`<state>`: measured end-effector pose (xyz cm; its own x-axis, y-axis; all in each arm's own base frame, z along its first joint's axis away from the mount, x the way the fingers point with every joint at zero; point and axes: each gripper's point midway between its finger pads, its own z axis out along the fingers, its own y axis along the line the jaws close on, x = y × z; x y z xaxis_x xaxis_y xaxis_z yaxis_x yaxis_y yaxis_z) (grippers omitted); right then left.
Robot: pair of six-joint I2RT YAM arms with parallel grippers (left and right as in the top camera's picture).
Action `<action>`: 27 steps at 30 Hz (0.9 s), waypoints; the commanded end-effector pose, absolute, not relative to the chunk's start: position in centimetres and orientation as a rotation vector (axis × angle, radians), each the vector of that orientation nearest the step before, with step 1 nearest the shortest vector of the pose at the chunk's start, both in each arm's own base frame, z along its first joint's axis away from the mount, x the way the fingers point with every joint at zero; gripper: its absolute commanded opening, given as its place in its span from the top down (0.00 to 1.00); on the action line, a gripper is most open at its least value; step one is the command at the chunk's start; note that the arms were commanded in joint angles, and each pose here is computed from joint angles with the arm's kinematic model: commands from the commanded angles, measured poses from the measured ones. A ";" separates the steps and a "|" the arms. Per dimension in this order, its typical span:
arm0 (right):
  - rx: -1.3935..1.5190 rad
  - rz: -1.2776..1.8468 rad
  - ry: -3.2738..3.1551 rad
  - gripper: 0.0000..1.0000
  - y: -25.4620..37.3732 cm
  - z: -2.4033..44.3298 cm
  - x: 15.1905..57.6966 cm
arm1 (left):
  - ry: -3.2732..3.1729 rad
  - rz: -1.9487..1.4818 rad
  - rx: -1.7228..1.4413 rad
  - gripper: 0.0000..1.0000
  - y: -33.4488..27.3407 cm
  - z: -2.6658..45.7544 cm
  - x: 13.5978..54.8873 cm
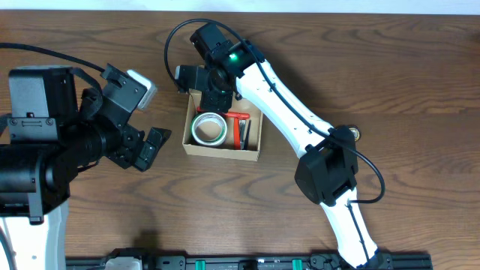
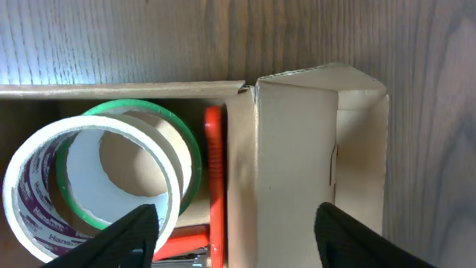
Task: Pack container
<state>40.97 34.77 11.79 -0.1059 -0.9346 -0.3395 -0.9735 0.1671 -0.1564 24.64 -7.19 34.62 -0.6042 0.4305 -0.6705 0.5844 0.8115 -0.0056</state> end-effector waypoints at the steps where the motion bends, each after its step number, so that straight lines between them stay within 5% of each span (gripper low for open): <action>1: -1.680 0.182 2.152 0.32 34.9 14.4 40.4 | 2.291 -0.298 0.757 0.05 -7.3 35.1 24.6; 10: -1.405 0.192 2.315 0.36 28.6 21.4 39.8 | 2.291 -0.298 0.757 0.05 -7.3 35.1 24.6; 27: -0.082 0.025 2.965 0.34 1.8 18.6 42.9 | 2.291 -0.298 0.757 0.05 -7.3 35.1 24.6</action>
